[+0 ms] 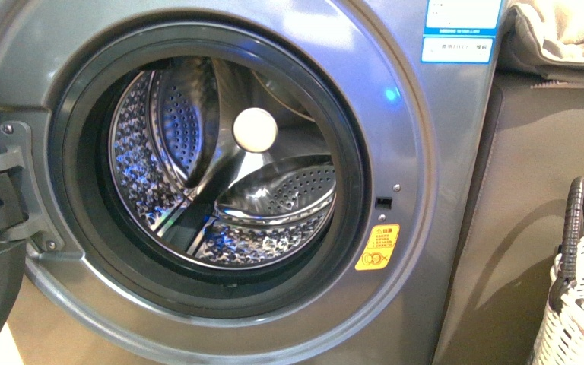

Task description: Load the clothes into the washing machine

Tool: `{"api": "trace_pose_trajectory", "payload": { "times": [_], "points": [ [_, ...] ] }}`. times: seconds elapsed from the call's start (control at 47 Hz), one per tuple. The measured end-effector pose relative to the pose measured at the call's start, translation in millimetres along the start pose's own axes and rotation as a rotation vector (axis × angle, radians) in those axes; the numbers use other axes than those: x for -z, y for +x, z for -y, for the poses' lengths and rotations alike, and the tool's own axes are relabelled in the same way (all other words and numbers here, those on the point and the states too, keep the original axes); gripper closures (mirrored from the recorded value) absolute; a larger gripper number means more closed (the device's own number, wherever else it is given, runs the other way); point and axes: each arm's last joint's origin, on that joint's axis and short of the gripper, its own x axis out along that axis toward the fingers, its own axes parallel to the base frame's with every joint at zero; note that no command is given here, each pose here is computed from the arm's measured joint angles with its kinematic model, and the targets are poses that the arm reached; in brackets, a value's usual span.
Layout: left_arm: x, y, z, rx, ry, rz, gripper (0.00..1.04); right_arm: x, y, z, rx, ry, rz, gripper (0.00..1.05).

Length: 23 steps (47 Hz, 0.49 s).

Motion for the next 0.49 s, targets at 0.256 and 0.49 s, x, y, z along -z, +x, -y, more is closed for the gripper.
{"api": "trace_pose_trajectory", "payload": {
  "times": [0.256,0.49],
  "points": [
    [0.0,0.0,0.0,0.0,0.0,0.0,0.06,0.0,0.0,0.0,0.0,0.0,0.0,0.08],
    [0.0,0.0,0.0,0.0,0.0,0.0,0.06,0.0,0.0,0.0,0.0,0.0,0.0,0.08]
  ]
}}
